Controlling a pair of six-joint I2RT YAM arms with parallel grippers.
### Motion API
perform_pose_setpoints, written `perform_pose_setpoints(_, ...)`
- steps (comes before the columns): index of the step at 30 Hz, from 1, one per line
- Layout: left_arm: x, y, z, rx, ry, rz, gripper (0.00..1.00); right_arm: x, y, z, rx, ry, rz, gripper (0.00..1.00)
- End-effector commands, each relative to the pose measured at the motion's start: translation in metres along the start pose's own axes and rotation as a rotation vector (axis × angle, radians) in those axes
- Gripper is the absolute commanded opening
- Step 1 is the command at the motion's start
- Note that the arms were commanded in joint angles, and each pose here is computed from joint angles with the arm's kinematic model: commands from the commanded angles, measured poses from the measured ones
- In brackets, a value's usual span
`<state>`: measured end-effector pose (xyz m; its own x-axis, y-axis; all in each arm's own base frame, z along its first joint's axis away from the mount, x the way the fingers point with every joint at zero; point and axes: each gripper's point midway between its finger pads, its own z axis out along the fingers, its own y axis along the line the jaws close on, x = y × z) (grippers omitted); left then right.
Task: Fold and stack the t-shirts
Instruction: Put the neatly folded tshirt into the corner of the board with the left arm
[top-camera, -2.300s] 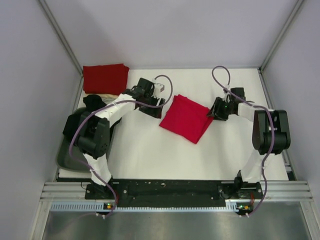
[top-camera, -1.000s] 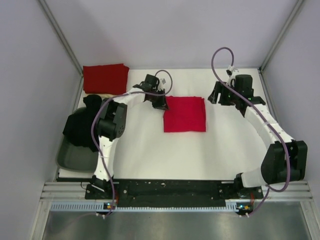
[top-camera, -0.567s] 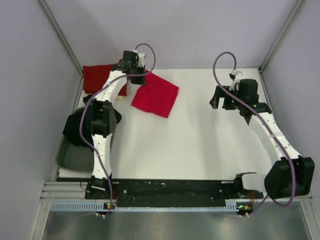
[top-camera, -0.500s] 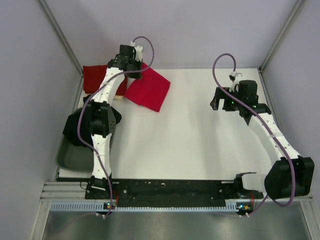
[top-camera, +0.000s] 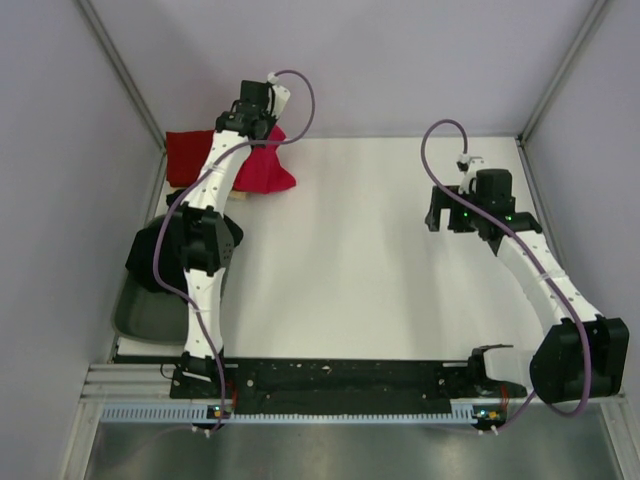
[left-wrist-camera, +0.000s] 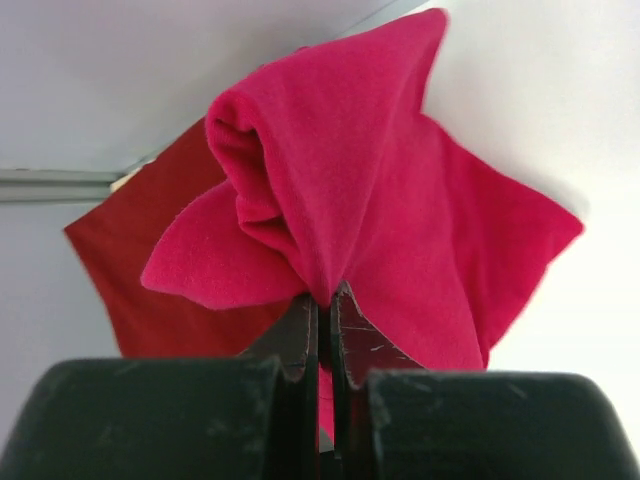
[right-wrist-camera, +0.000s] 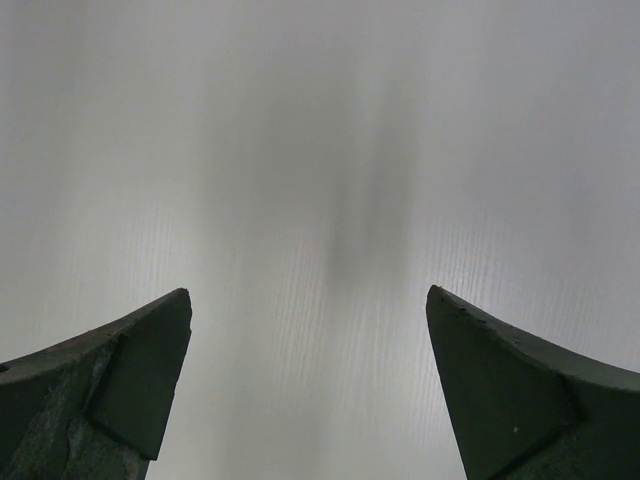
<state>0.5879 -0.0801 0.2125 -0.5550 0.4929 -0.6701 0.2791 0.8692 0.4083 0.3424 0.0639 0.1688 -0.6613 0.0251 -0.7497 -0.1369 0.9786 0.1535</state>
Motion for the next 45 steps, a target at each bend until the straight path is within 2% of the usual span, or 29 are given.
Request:
perform_pose_setpoints(1,-0.041,0.055,-0.033,-0.206,-0.107,0.064,0.0,-0.012,-0.003,-0.01,0.017,-0.049,-0.022,0.99)
perform_pose_setpoints(6,-0.051,0.074,-0.045,-0.272,-0.129,0.122,0.0,-0.01,-0.005,-0.011,0.024,-0.042,-0.035,0.99)
perform_pose_setpoints(11,-0.041,0.101,-0.041,-0.336,-0.092,0.184,0.0,-0.009,-0.008,-0.013,0.037,-0.044,-0.05,0.99)
perform_pose_setpoints(20,-0.031,0.156,-0.052,-0.442,-0.089,0.166,0.0,-0.011,-0.009,-0.013,0.046,-0.043,-0.059,0.99)
perform_pose_setpoints(30,-0.004,0.2,-0.028,-0.512,-0.062,0.148,0.0,-0.015,-0.012,-0.015,0.062,-0.045,-0.084,0.99)
perform_pose_setpoints(34,0.004,0.202,-0.007,-0.521,-0.048,0.173,0.0,-0.015,-0.013,-0.016,0.064,-0.042,-0.089,0.99)
perform_pose_setpoints(37,0.025,0.216,0.009,-0.533,-0.015,0.169,0.0,-0.014,-0.015,-0.017,0.071,-0.038,-0.093,0.99)
perform_pose_setpoints(41,0.046,0.238,0.019,-0.634,0.04,0.149,0.0,-0.014,-0.015,-0.018,0.078,-0.036,-0.093,0.99)
perform_pose_setpoints(42,0.052,0.243,0.019,-0.661,0.061,0.147,0.09,-0.013,-0.015,-0.019,0.076,-0.036,-0.093,0.99)
perform_pose_setpoints(43,0.056,0.25,0.017,-0.692,0.076,0.142,0.24,-0.013,-0.015,-0.018,0.075,-0.033,-0.093,0.99)
perform_pose_setpoints(45,0.063,0.263,0.009,-0.756,0.113,0.143,0.62,-0.011,-0.014,-0.016,0.066,-0.025,-0.093,0.99)
